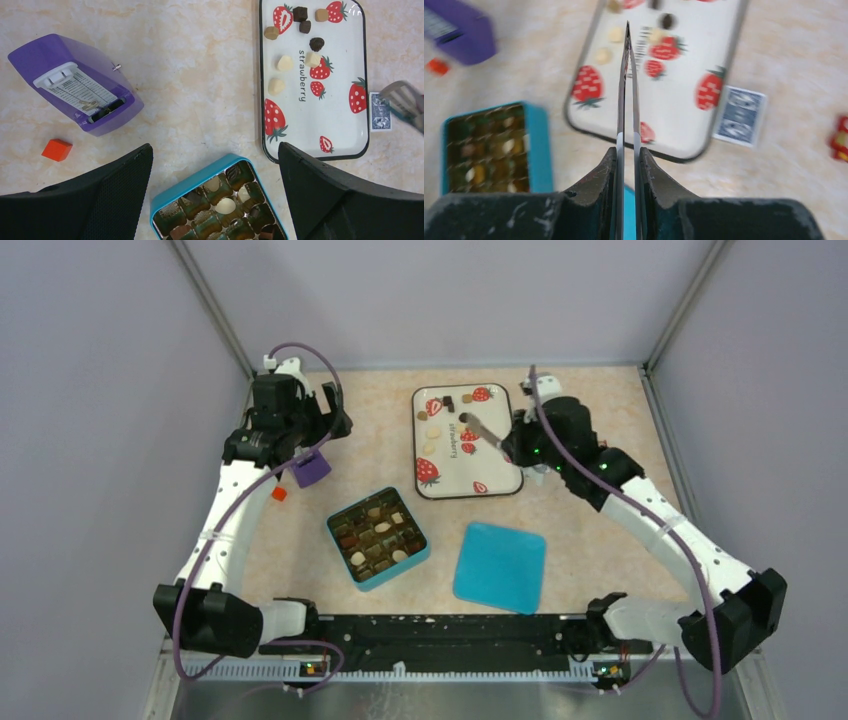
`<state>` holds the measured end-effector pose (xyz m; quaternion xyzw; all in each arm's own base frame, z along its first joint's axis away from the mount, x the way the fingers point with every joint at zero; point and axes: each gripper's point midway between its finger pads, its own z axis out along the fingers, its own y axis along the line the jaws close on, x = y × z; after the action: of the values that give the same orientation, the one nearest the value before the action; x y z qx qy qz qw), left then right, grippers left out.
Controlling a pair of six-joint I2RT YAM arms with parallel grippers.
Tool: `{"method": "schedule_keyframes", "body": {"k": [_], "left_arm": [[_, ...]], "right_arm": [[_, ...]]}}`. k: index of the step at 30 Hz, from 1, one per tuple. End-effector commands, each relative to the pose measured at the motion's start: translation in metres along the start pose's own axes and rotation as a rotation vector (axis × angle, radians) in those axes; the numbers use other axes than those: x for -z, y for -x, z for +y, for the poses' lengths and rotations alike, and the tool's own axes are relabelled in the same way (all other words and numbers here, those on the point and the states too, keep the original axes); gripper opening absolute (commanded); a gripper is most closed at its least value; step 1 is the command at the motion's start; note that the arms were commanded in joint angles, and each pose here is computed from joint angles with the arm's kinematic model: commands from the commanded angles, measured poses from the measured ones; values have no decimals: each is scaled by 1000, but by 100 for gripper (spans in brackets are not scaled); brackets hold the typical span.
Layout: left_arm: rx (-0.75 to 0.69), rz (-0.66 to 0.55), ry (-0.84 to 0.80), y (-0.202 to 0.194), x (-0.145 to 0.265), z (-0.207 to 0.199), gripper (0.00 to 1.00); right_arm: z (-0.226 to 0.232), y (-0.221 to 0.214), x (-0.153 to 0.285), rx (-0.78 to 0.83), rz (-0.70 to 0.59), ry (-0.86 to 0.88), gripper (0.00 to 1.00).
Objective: Pack the chocolate
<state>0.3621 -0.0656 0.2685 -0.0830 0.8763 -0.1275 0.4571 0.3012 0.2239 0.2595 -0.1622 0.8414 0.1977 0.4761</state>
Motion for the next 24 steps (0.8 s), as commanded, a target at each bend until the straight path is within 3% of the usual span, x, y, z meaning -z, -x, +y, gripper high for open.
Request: {"method": "schedule_keyframes", "body": {"k": [1,6,14,20,24], "left_arm": [[-11,-69,-38,24,6,-10,99],[-10,-60,-44,20,3,-10,99],[-11,-53,-51,17,2,-10,99],[-13,-61,-52,18,5,-10,99],[-13,-46,-66,13,4,-12,99]], "right_arm": [[-95,5,24,-180,-105,-331,0],[-162,-9,34,-249,-173,-519,0],[-197,-21,19,-149,-305,-611,0],[-225,-64,0,-150,-235,-704,0],[-232,-87,-9,-186,-199,-722,14]]}}
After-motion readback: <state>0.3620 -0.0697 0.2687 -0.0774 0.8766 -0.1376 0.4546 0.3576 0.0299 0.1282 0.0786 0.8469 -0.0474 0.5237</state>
